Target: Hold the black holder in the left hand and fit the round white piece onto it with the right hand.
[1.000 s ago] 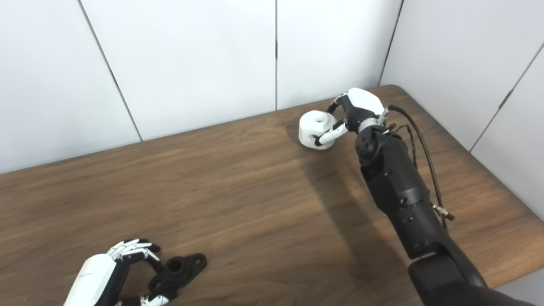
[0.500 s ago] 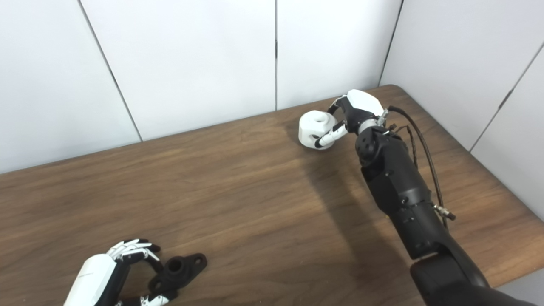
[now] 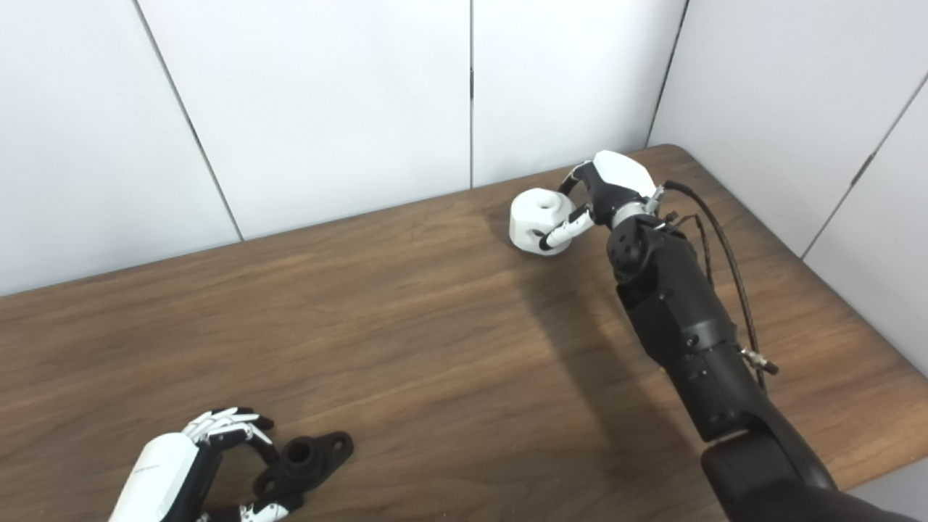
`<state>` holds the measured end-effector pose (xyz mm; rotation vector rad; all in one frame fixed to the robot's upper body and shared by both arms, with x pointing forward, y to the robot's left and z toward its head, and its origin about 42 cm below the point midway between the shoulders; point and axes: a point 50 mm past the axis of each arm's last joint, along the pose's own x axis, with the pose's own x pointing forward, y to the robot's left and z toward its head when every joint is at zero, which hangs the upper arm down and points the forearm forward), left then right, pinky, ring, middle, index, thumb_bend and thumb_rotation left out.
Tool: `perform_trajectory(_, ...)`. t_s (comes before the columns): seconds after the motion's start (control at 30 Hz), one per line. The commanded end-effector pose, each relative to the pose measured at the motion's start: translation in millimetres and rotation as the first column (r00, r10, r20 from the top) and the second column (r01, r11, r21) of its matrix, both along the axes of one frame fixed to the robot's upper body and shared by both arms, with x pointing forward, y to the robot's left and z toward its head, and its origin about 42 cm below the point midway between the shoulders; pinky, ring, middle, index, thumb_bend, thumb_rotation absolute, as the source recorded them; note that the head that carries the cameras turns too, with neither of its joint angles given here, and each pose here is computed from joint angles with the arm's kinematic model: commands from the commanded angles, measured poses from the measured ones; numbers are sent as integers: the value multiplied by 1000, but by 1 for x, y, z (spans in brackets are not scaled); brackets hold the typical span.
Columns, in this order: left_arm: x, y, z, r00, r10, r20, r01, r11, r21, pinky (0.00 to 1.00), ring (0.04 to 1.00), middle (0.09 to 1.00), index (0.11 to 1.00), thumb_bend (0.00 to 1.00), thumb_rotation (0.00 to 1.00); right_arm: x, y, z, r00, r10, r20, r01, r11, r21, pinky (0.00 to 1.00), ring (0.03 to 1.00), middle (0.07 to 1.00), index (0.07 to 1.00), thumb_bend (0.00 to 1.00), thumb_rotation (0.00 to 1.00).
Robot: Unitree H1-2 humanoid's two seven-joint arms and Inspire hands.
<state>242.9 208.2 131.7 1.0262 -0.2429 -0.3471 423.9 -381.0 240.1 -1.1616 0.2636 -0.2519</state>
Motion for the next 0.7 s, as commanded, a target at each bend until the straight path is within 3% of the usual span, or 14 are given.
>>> perform_trajectory(0.0, 3, 4, -1, 1000, 13, -3, -13, 1000, 24, 884, 820, 732, 485, 518, 40, 5, -7, 26, 996, -2, 94, 5, 999, -37, 1000, 997, 899, 606, 873, 205)
perform_trajectory(0.1, 2, 3, -1, 1000, 11, -4, -11, 1000, 26, 885, 822, 733, 485, 518, 40, 4, -8, 25, 993, 3, 120, 1, 999, -36, 1000, 984, 878, 582, 847, 162)
perform_trajectory(0.17, 3, 3, -1, 1000, 12, -5, -12, 1000, 25, 887, 821, 732, 485, 518, 40, 4, -8, 25, 990, 8, 138, -3, 999, -35, 1000, 971, 851, 507, 593, 144)
perform_trajectory(0.2, 3, 3, -1, 1000, 12, -5, -12, 1000, 26, 888, 821, 732, 485, 518, 40, 3, -8, 25, 989, 11, 150, -6, 999, -36, 1000, 969, 846, 497, 560, 141)
perform_trajectory(0.67, 3, 0, -1, 1000, 13, -4, -13, 1000, 27, 888, 825, 735, 485, 518, 40, 2, -7, 19, 987, 21, 160, -17, 999, -29, 1000, 944, 801, 483, 523, 131)
